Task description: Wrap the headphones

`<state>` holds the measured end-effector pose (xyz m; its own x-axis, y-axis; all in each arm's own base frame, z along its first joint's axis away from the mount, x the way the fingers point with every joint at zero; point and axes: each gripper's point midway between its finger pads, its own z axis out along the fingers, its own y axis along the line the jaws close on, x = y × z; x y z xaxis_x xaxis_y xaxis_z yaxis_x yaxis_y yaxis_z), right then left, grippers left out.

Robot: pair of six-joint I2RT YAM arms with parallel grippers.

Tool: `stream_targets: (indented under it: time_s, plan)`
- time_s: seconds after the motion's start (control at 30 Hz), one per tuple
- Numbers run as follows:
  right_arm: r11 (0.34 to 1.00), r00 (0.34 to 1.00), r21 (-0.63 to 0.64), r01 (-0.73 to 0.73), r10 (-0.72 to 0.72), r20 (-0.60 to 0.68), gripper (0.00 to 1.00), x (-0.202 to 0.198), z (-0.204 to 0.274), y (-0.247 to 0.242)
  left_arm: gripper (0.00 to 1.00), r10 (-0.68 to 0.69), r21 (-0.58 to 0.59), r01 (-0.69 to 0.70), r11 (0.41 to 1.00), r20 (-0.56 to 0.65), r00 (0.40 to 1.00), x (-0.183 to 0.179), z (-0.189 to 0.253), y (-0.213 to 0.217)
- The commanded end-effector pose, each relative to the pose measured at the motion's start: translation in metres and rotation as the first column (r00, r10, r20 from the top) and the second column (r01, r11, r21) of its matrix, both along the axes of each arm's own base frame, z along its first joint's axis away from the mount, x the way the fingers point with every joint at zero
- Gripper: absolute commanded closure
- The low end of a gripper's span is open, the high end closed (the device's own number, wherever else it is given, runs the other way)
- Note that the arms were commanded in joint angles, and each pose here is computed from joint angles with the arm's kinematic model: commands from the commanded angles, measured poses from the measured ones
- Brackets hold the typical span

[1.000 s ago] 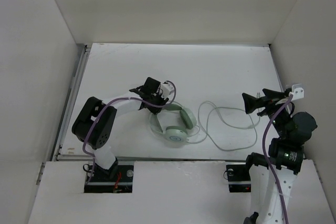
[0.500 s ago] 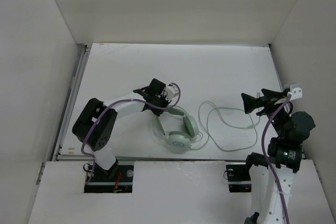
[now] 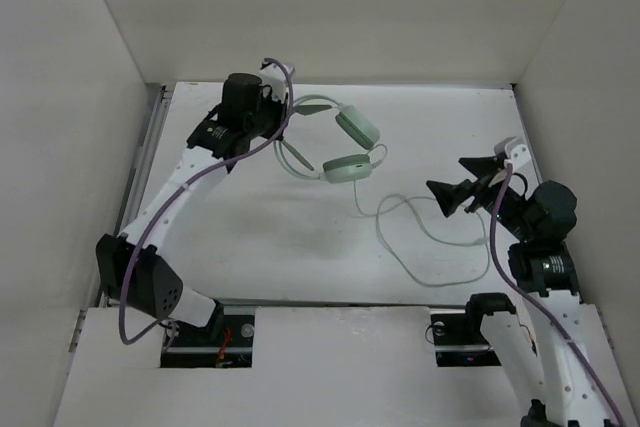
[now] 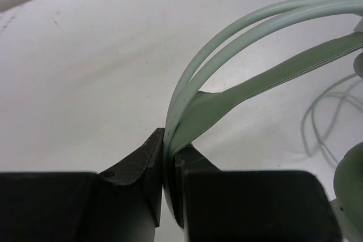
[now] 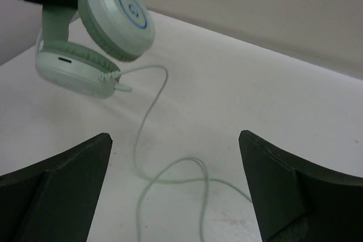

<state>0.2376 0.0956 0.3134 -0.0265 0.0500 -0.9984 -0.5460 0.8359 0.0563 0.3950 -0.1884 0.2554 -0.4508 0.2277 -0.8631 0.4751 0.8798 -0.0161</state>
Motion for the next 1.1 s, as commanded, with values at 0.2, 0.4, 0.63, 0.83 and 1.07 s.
stream_targets:
  time_s: [0.2,0.4,0.63,0.83,1.07]
  plan:
    - [0.955,0.943,-0.204,-0.215,0.257,0.211,0.0,0.019,0.029,0.082,1.0,0.071,-0.205,-0.053,0.977,0.081,0.994,-0.018,0.09,0.025]
    - [0.935,0.897,-0.196,-0.294,0.341,0.281,0.0,0.025,0.026,0.142,1.0,0.088,-0.303,-0.05,0.952,0.112,0.99,-0.025,0.13,0.044]
    - [0.965,0.889,-0.092,-0.245,0.262,0.376,0.0,0.052,0.042,0.178,1.0,0.09,-0.352,-0.02,0.936,0.182,0.979,-0.045,0.183,0.064]
    - [0.97,0.902,-0.075,-0.232,0.243,0.356,0.0,0.075,0.029,0.195,1.0,0.124,-0.399,-0.033,0.917,0.205,0.971,-0.064,0.209,0.082]
    - [0.974,0.923,-0.045,-0.222,0.224,0.313,0.0,0.1,0.014,0.21,1.0,0.103,-0.49,0.016,0.871,0.216,0.971,-0.084,0.234,0.085]
